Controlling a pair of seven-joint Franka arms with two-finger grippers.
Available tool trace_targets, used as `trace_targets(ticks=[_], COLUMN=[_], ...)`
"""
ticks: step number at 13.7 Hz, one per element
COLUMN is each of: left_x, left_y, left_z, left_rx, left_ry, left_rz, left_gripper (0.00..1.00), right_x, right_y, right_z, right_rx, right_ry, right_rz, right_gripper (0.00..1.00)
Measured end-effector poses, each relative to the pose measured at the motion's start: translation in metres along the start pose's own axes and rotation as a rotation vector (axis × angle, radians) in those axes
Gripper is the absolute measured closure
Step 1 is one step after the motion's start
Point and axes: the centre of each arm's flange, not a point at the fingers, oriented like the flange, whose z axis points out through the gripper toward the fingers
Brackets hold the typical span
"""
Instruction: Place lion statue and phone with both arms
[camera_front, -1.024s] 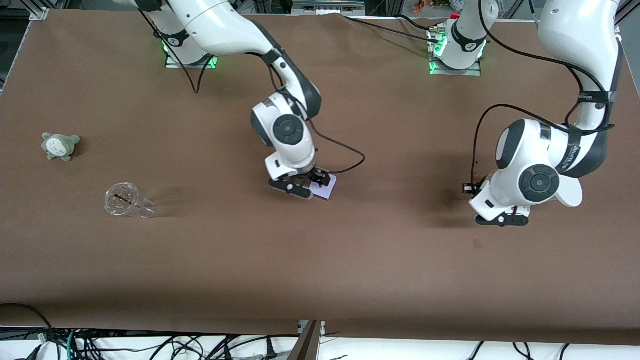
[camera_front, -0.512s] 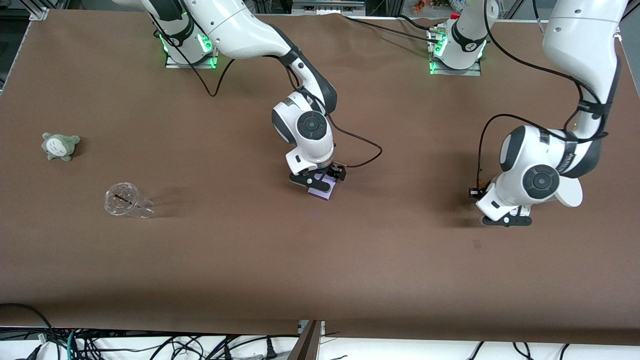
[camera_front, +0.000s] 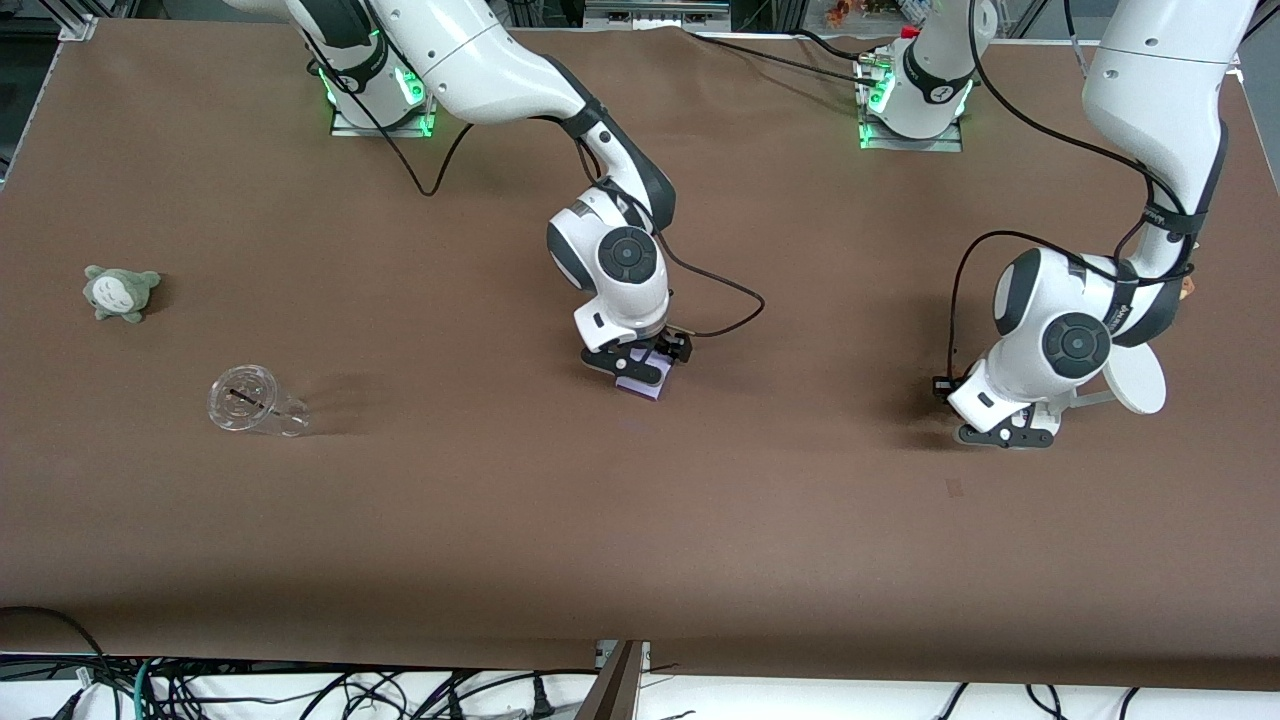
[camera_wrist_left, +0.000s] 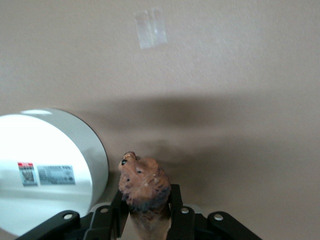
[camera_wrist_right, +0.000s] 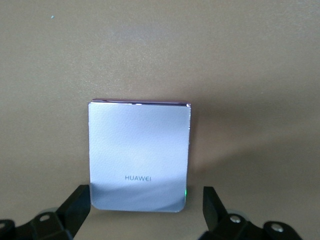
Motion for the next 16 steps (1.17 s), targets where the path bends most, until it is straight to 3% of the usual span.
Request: trace_targets(ticks=[7,11,13,14,16], left_x=[-0.009,-0.009,-0.007,-0.006,-0.005], left_y=[0.001,0.002,0.008,0.012,0.015], left_z=[0.006,0.006,-0.002,-0.011,-0.037], left_rx=[-0.022,-0.025,-0.028,-0.027,-0.013], left_ry=[0.065,0.076,0.091,0.100,0.080], left_rz=[0.024,0.035,0.044,0.050,0.058], left_gripper=[0.63,0.32,0.12,0.04,0.00], right_x=[-0.010,-0.010,-0.008,-0.007,0.000], right_y=[-0.003,-0.003,-0.003,-0.003,-0.003], right_z=[0.016,0.018,0.017,0.016,0.010], right_rx=[-0.002,0.000,0.001,0.001,0.005], right_ry=[0.001,0.005,0.009,0.012,0.025], right_rz=[-0.015,-0.016,-0.018,-0.021,-0.031], right_gripper=[0.00,0.00,0.05,0.12,0.16])
